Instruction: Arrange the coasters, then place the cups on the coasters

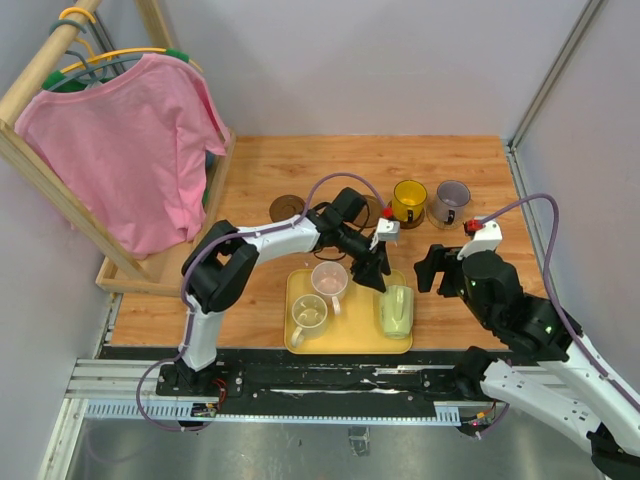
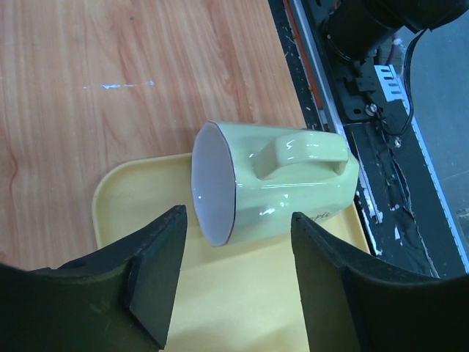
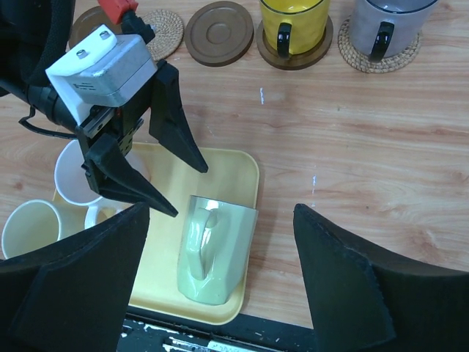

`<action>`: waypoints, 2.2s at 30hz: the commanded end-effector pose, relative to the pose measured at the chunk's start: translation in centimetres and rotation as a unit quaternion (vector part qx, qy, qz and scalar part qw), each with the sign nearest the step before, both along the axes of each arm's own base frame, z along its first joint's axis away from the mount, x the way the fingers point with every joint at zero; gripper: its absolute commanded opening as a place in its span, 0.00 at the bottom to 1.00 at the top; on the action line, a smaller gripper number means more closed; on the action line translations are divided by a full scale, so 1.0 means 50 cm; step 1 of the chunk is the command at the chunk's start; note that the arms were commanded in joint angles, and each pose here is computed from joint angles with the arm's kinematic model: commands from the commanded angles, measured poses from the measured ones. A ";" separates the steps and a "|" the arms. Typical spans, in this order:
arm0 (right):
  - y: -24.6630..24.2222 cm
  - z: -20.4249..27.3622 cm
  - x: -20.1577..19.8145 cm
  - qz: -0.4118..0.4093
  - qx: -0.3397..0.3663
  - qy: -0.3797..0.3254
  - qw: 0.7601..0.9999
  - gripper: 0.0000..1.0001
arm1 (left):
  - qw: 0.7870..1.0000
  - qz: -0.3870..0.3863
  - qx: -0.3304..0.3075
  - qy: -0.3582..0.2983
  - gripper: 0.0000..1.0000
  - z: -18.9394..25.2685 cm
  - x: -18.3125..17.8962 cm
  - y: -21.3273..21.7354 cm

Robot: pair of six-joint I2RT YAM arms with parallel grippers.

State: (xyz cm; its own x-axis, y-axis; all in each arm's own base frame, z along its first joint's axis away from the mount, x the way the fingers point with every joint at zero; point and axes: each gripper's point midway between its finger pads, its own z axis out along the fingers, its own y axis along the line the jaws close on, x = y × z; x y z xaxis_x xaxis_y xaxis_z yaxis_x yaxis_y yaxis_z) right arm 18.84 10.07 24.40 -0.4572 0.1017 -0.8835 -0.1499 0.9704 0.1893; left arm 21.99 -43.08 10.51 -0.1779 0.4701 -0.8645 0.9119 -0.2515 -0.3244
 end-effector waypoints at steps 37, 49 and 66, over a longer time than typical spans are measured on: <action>0.030 -0.032 0.008 0.010 0.018 0.008 1.000 0.79 | 0.996 -0.049 -0.017 0.068 0.00 -0.067 -0.036 -0.005; 0.021 -0.032 -0.002 0.005 0.038 0.001 0.999 0.77 | 1.000 -0.009 -0.014 0.008 0.00 0.005 -0.012 0.001; 0.034 -0.070 -0.013 0.021 0.039 0.026 0.999 0.71 | 0.987 0.118 0.051 -0.101 0.01 0.120 0.063 0.029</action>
State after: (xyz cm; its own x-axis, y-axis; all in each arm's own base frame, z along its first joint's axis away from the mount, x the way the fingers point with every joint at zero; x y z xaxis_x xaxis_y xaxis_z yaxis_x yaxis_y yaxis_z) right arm 18.45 11.27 21.93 -0.4840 0.1516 -0.8618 -0.1693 0.9501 0.2622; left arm 23.54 -41.76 12.77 -0.1957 0.5294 -0.8255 0.9600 -0.0685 -0.2715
